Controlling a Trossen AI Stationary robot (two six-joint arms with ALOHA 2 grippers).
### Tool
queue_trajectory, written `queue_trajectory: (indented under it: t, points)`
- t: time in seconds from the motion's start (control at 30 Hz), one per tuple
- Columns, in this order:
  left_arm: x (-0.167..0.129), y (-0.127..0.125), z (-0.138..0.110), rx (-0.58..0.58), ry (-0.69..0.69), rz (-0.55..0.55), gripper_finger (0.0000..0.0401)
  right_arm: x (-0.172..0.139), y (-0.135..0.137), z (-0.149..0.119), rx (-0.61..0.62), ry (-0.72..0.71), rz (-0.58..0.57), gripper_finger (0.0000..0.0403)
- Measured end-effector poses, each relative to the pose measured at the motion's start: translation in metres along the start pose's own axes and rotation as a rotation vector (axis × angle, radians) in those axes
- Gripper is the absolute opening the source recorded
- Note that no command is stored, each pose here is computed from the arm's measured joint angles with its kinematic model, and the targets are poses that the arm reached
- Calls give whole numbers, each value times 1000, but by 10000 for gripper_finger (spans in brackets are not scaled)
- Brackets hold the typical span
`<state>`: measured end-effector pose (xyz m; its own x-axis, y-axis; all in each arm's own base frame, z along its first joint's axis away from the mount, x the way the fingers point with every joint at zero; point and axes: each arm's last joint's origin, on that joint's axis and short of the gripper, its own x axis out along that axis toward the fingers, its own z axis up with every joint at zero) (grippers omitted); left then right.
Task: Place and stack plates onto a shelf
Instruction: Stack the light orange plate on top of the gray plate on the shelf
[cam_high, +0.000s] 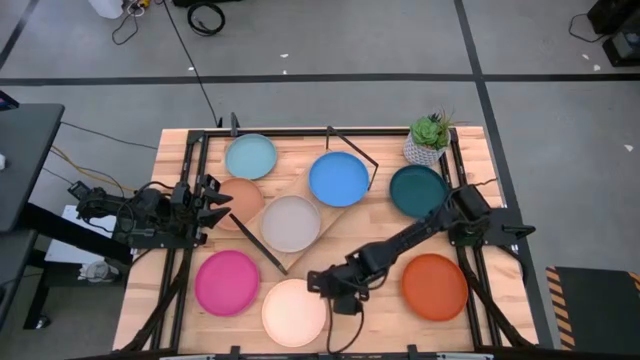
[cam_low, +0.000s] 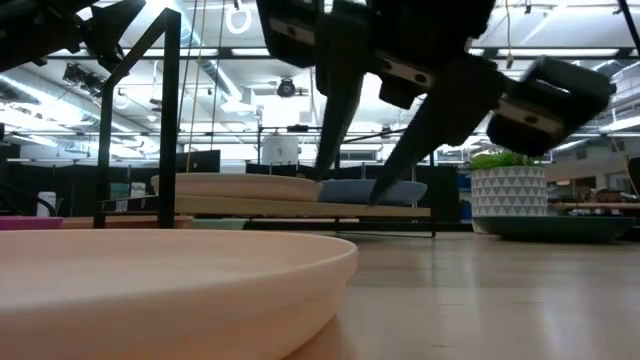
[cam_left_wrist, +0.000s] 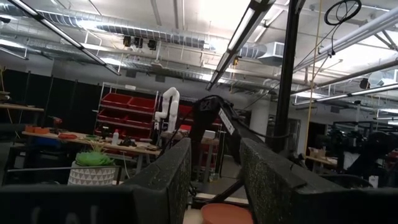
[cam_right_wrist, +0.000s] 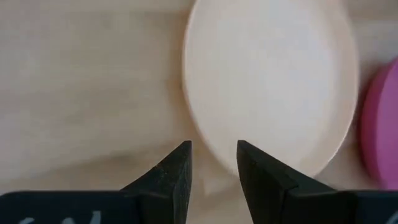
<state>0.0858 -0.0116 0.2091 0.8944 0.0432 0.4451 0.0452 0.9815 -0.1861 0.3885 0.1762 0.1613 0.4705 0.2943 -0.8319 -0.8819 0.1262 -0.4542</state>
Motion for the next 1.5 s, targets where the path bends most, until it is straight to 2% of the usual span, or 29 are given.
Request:
queue_trajectory:
  t: [0.13, 0.27, 0.37, 0.5, 0.77, 1.0, 1.13, 1.4, 1.5]
  points:
    - [0, 0, 0, 0, 0, 0, 146, 9, 12, 8, -108, -34, -56, 133]
    - [0, 0, 0, 0, 0, 0, 146, 16, 26, 10, -232, -46, -61, 132]
    - [0, 0, 0, 0, 0, 0, 146, 20, 31, 9, -283, -57, -106, 132]
    - [0, 0, 0, 0, 0, 0, 146, 20, 29, 11, -290, -73, -152, 132]
    - [0, 0, 0, 0, -1, 0, 146, 30, 32, 9, -286, -69, -140, 132]
    - [0, 0, 0, 0, -5, 0, 146, 33, 28, 8, -259, -51, -186, 128]
    - [0, 0, 0, 1, -1, 0, 146, 34, 28, 3, -223, -52, -154, 104]
    - [0, 0, 0, 0, 0, 0, 146, 34, 29, -1, -203, -26, -126, 19]
    - [0, 0, 0, 0, 0, 0, 146, 35, 32, -1, -214, 7, -119, 11]
